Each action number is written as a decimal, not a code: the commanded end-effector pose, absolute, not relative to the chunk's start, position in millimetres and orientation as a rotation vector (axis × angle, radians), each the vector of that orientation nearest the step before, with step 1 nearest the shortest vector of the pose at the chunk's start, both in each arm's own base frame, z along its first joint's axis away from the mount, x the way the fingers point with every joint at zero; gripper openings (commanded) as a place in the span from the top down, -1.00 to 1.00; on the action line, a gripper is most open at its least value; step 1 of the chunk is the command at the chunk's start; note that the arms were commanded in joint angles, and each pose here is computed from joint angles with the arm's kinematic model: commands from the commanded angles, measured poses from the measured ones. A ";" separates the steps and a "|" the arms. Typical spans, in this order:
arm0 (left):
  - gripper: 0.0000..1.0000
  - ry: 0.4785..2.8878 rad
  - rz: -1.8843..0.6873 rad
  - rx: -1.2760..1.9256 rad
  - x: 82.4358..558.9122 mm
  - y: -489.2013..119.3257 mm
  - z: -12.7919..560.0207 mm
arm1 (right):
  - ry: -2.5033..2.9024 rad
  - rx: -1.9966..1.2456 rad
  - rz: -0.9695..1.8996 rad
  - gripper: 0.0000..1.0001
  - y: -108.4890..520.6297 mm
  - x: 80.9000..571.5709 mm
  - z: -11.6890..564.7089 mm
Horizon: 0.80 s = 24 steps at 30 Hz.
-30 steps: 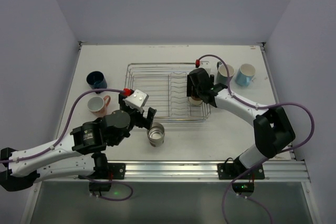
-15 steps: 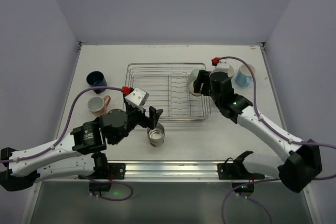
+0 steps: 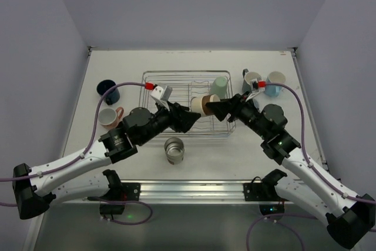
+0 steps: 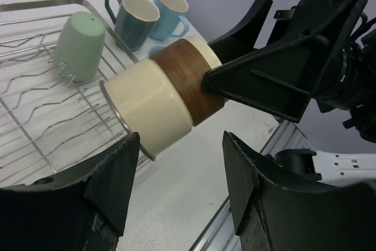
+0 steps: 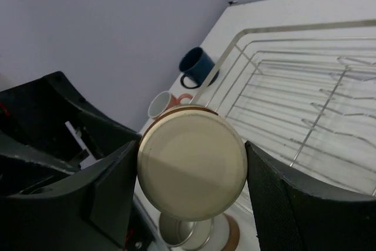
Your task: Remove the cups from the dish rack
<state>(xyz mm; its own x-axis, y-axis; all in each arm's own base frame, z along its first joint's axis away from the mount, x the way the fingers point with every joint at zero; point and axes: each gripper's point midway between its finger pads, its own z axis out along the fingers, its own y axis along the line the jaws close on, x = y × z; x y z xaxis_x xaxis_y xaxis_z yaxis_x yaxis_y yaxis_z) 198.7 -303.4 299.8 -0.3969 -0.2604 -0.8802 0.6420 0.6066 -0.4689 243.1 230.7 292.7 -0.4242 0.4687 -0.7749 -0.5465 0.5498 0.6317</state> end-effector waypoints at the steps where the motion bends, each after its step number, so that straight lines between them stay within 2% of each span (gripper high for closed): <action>1: -0.24 1.637 -1.217 0.300 186.7 -321.7 325.6 | 1.514 -0.156 1.350 0.43 245.6 215.7 332.6; 18: -0.21 1.633 -1.169 0.179 185.9 -287.1 327.6 | 1.450 -0.054 1.437 0.56 237.2 209.5 334.8; 24: -0.22 1.690 -1.190 0.203 181.7 -294.2 314.7 | 1.410 -0.096 1.522 0.56 243.9 200.3 344.2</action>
<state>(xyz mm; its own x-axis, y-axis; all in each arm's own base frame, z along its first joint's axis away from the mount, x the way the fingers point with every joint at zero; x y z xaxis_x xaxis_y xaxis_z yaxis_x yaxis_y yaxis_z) 179.2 -292.0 325.7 -0.4387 -0.3965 -0.8064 0.6459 0.4848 -0.5897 210.6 242.1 317.1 -0.4993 0.5630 -0.6586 -0.6242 0.2935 0.7241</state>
